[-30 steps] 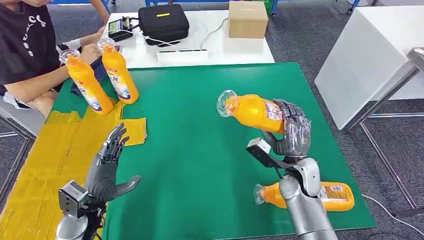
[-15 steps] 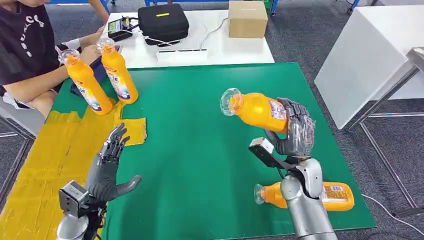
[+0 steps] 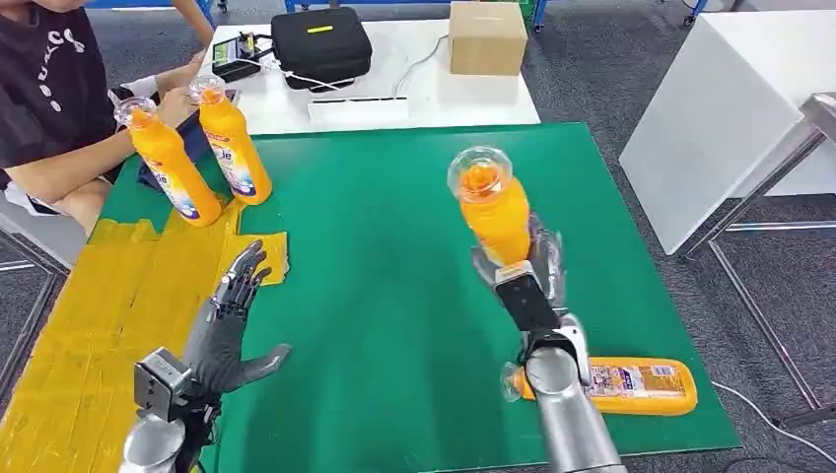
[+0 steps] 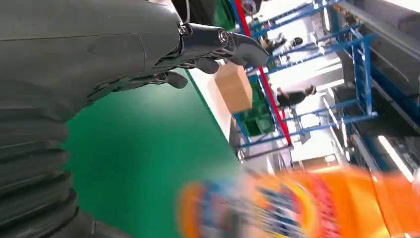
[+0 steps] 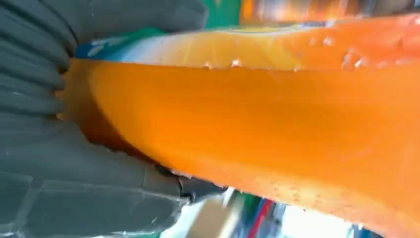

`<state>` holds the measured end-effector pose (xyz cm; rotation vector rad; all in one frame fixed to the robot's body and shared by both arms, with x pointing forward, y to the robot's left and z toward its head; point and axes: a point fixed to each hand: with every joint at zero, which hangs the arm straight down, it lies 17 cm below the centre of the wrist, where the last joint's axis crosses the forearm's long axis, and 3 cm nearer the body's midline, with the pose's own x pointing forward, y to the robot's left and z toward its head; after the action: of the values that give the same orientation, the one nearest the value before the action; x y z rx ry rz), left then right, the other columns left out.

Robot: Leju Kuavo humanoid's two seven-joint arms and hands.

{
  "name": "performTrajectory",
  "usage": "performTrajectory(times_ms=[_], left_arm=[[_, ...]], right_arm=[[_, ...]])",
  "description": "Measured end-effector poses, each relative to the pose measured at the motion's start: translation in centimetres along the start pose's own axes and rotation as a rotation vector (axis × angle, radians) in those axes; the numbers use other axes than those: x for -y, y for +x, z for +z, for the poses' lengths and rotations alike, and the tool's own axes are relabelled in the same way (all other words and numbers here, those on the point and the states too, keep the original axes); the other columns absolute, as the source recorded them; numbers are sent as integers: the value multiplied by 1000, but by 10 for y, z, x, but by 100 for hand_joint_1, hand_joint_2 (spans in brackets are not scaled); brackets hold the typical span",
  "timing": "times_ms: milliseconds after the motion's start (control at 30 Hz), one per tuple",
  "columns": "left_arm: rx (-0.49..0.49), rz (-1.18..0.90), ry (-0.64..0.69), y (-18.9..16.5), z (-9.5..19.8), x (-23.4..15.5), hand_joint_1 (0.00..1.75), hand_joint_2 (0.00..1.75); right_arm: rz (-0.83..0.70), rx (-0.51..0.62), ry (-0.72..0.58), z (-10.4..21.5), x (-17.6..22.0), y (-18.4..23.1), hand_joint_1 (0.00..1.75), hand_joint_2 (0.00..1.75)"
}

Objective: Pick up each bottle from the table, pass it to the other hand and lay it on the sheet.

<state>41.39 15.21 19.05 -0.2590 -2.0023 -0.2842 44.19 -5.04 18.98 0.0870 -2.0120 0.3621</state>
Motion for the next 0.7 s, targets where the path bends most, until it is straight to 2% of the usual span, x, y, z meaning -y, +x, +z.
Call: performTrajectory(times_ms=[100, 267, 700], left_arm=[[-1, 7, -12, -2, -6, 5, 0, 175], [-13, 20, -19, -7, -7, 8, 0, 175], [-43, 78, -41, -16, -10, 17, 0, 175]], right_arm=[[-61, -7, 55, 0, -45, 5, 175, 175], [-107, -36, 144, 5, -80, 2, 175, 175], [-102, -35, 267, 15, -126, 5, 175, 175]])
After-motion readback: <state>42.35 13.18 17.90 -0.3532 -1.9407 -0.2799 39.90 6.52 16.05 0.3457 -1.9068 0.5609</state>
